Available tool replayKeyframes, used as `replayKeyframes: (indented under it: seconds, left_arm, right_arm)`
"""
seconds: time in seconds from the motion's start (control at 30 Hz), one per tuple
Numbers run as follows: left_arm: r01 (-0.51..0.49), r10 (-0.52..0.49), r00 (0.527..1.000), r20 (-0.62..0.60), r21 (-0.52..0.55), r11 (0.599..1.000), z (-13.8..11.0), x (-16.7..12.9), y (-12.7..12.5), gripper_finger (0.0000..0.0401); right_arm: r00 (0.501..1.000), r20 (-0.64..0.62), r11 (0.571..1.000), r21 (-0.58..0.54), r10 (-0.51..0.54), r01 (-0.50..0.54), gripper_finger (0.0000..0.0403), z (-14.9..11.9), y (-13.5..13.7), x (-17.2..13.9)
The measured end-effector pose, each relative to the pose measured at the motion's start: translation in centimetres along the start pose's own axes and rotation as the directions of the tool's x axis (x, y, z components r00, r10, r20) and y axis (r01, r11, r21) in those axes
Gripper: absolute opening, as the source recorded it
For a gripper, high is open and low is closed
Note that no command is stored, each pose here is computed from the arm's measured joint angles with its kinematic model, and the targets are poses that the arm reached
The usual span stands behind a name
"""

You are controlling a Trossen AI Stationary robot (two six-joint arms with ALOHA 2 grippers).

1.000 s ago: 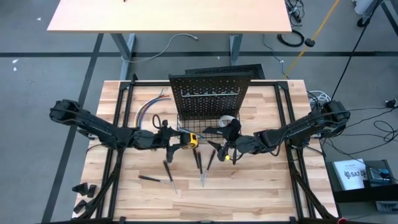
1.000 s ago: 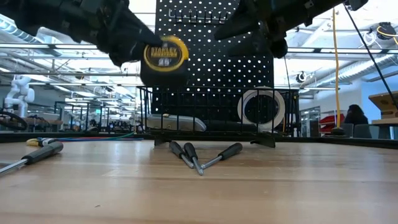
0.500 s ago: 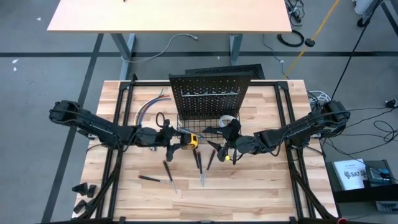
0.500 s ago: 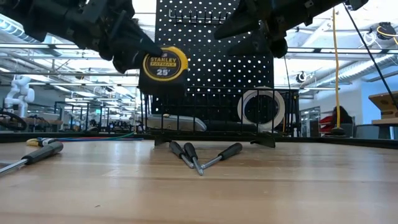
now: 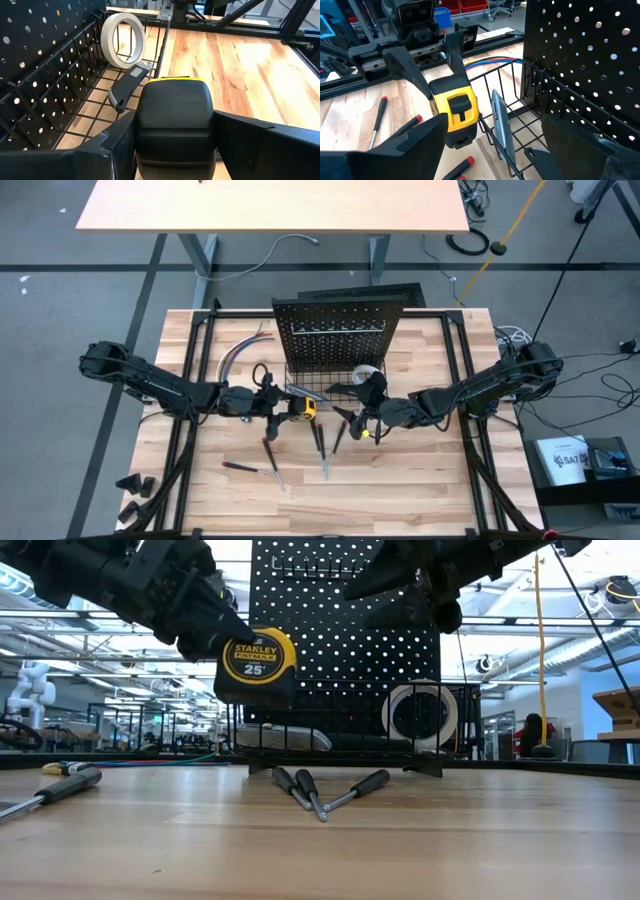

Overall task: Hang tools onto peg board
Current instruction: Hang the tape measure onto the wire basket on the pegboard

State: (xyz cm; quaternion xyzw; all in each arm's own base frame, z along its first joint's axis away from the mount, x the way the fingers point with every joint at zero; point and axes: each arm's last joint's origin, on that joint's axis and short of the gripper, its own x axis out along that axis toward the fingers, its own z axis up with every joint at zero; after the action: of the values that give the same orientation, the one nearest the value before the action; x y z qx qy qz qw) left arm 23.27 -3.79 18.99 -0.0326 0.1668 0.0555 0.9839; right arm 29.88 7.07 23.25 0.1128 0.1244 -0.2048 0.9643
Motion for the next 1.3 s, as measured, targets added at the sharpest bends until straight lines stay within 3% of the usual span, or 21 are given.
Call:
replayKeyframes:
  seconds: [0.17,0.33,0.47,0.57,0.7,0.77,0.97,1.3]
  left_arm:
    - [-0.012,0.013,0.999,-0.029,0.012,1.0,-0.7,0.6,-0.1,0.0221]
    - [-0.039,0.04,0.999,-0.018,0.023,0.999,-1.0,1.4,-0.2,0.0221]
    - [-0.044,0.045,0.999,-0.013,0.036,0.998,-1.1,1.5,-0.2,0.0221]
    - [-0.045,0.046,0.999,-0.02,0.037,0.998,-1.1,1.5,-0.1,0.0221]
    - [-0.045,0.046,0.999,-0.022,0.027,0.999,-1.1,1.5,-0.1,0.0221]
    - [-0.045,0.046,0.999,-0.023,0.022,0.999,-1.2,1.5,-0.1,0.0221]
    - [-0.046,0.047,0.998,-0.036,0.023,0.999,-1.3,1.5,-0.1,0.0221]
    - [-0.047,0.048,0.998,-0.041,0.02,0.999,-1.4,1.5,-0.1,0.0221]
  right_arm:
    - [0.998,0.037,0.999,0.02,0.05,-0.051,0.0313,-0.1,0.6,0.6]
    - [0.976,0.113,0.982,0.021,0.184,-0.187,0.0313,-0.7,1.8,2.0]
    - [0.961,0.19,0.977,0.031,0.203,-0.212,0.0296,-1.4,2.2,3.1]
    - [0.959,0.213,0.979,0.042,0.187,-0.2,0.0232,-1.9,2.0,4.0]
    - [0.966,0.208,0.984,0.055,0.154,-0.169,0.0074,-2.4,1.3,5.0]
    - [0.969,0.202,0.987,0.041,0.145,-0.157,0.002,-2.5,1.0,5.3]
    - [0.971,0.179,0.986,0.022,0.158,-0.164,0.0002,-1.4,1.3,6.4]
    - [0.993,0.006,0.989,-0.091,0.12,-0.119,0.0,-0.5,3.2,10.2]
